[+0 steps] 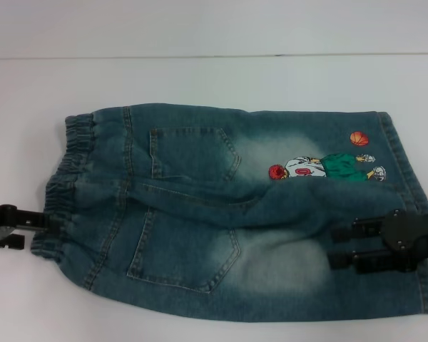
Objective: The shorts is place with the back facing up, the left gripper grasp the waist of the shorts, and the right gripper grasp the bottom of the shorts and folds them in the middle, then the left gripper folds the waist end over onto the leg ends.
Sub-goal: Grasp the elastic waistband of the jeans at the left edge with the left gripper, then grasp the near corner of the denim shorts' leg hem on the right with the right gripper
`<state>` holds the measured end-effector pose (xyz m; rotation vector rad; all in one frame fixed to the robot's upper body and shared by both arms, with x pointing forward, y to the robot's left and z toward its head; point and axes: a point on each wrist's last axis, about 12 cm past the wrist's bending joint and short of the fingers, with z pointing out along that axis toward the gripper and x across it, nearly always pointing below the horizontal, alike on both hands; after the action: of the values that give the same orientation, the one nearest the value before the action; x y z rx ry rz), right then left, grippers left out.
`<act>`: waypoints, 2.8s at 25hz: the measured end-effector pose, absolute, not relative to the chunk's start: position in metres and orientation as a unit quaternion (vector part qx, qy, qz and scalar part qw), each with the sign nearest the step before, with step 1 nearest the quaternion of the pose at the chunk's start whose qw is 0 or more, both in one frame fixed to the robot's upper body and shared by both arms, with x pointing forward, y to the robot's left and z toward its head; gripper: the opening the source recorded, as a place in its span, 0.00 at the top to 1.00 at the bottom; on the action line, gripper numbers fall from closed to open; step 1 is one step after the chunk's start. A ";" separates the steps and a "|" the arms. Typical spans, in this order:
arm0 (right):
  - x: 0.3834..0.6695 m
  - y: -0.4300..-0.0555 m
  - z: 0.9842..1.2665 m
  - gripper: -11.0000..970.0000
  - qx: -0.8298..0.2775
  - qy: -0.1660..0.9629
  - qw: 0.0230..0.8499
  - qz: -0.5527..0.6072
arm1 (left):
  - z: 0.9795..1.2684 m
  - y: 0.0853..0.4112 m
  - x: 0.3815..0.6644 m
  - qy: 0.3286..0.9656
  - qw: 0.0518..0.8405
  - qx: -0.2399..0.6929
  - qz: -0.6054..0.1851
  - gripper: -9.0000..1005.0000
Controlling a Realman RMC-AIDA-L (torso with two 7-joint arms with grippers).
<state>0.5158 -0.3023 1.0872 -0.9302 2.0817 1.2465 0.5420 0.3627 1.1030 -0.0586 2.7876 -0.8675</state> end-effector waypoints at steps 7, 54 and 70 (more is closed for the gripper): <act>0.516 -0.301 1.087 0.29 -0.348 0.770 0.266 0.464 | 1.098 0.360 0.543 0.950 0.107 -0.021 -0.293 0.12; 0.519 -0.354 1.139 0.31 -0.291 0.856 0.141 0.403 | 1.098 0.342 0.555 0.948 0.117 0.010 -0.295 0.93; 0.512 -0.361 1.122 0.42 -0.321 0.899 -0.002 0.298 | 1.102 0.342 0.559 0.943 0.132 0.006 -0.305 0.94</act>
<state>0.5120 -0.3607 1.1223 -1.0100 2.8279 0.9382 0.5591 0.3418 1.1018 0.0160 2.7380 -0.8844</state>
